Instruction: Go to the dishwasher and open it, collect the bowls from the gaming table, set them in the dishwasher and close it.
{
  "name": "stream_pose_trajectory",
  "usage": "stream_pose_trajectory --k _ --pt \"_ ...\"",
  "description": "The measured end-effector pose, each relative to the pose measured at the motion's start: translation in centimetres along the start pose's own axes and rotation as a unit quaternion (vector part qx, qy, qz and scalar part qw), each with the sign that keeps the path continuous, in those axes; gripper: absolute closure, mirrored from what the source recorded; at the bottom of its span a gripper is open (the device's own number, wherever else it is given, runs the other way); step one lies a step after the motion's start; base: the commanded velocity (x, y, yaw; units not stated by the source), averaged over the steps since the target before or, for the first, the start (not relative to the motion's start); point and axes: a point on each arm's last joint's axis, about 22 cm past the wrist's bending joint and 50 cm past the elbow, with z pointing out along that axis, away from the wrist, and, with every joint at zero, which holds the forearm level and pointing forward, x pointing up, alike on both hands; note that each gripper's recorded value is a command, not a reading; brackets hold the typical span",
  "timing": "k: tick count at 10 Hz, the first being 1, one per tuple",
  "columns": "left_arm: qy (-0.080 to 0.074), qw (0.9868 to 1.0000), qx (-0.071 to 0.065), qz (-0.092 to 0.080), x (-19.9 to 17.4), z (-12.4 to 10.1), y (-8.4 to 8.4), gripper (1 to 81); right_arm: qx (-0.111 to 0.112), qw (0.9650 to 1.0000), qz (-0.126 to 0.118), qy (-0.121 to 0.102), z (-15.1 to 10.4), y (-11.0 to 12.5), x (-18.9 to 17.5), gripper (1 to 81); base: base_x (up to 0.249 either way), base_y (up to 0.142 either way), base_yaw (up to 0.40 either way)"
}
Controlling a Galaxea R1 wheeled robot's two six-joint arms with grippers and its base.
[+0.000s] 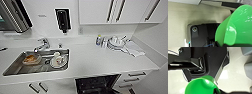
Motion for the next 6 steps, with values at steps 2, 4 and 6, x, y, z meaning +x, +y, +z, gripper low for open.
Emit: stream_pose_trajectory --k 2,4,6 --pt "-0.003 0.9999 -0.015 0.003 3.6 0.1 0.8 81.1 -0.001 0.9996 0.010 -0.025 -0.5 -0.1 -2.0 81.1 0.000 0.000 0.000" --pt "-0.025 0.9993 -0.027 0.007 6.1 0.9 1.3 81.1 -0.002 0.9986 0.021 -0.049 -1.1 -0.3 -3.9 81.1 0.000 0.000 0.000" --pt "-0.033 0.9986 -0.032 0.027 10.5 0.8 1.8 81.1 -0.003 0.9977 0.026 -0.062 -1.4 -0.3 -4.8 81.1 0.000 0.000 0.000"
